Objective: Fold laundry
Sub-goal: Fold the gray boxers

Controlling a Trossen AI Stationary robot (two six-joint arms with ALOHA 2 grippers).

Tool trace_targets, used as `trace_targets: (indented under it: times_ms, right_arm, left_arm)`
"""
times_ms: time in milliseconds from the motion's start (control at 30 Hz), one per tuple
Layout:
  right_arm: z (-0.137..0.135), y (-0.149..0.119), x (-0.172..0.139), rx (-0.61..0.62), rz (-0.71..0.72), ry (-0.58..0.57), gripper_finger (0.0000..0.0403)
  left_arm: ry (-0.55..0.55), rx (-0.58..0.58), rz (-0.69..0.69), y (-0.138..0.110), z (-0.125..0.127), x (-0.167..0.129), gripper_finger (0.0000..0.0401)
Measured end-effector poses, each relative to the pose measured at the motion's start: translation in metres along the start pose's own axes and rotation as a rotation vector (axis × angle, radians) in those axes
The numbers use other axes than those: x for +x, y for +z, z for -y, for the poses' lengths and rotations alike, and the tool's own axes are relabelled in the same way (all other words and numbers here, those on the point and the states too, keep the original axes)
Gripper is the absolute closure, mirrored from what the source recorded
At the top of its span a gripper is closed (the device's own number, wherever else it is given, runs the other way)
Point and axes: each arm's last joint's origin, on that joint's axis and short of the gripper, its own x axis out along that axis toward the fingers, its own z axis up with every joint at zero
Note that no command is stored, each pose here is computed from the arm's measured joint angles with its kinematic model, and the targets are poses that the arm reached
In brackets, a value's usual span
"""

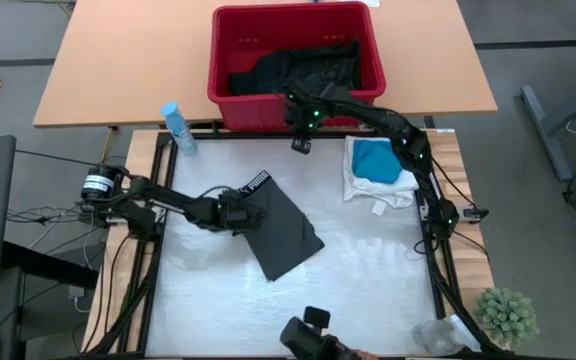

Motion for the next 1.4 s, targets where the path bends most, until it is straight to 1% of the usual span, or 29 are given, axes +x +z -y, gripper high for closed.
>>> trace_targets:
  times_ms: [133,267,367,533,633,767,867,1000,1133,1300,1400]
  right_arm:
    - [0.01,-0.007,-0.002,0.037,-0.027,0.019,0.0392]
    - [0.011,-0.01,-0.003,0.09,-0.022,0.114,0.0392]
    - [0.005,-0.01,-0.002,0.086,-0.024,0.16,0.0392]
    - [-0.015,-0.005,0.0,0.032,-0.024,0.232,0.0392]
    - [-0.027,-0.001,0.001,-0.005,-0.024,0.243,0.0392]
    - [-0.04,0.008,0.012,-0.05,0.019,0.242,0.0392]
    - [-0.049,0.017,0.027,-0.085,0.092,0.231,0.0392]
    - [-0.061,0.021,0.047,-0.117,0.171,0.222,0.0392]
    - [-0.069,0.021,0.063,-0.151,0.222,0.218,0.0392]
    - [-0.08,0.015,0.084,-0.187,0.27,0.229,0.0392]
    - [-0.093,0.013,0.092,-0.222,0.293,0.258,0.0392]
  left_arm:
    - [-0.023,0.042,-0.066,0.02,-0.002,0.01,0.0401]
    - [-0.031,0.078,-0.098,0.028,-0.004,0.014,0.0401]
    - [-0.033,0.083,-0.101,0.027,-0.003,0.013,0.0401]
    - [-0.046,0.16,-0.11,0.025,-0.003,0.011,0.0401]
    - [-0.001,0.197,-0.123,0.027,-0.002,0.007,0.0401]
    - [0.091,0.217,-0.089,0.033,0.0,-0.001,0.0401]
    - [0.097,0.221,-0.05,0.038,0.005,-0.006,0.0401]
    - [0.082,0.276,-0.047,0.038,0.007,-0.005,0.0401]
    - [0.097,0.303,-0.013,0.038,0.007,-0.006,0.0401]
    - [0.107,0.305,-0.039,0.037,0.005,-0.006,0.0401]
    - [0.089,0.361,-0.059,0.034,0.006,-0.007,0.0401]
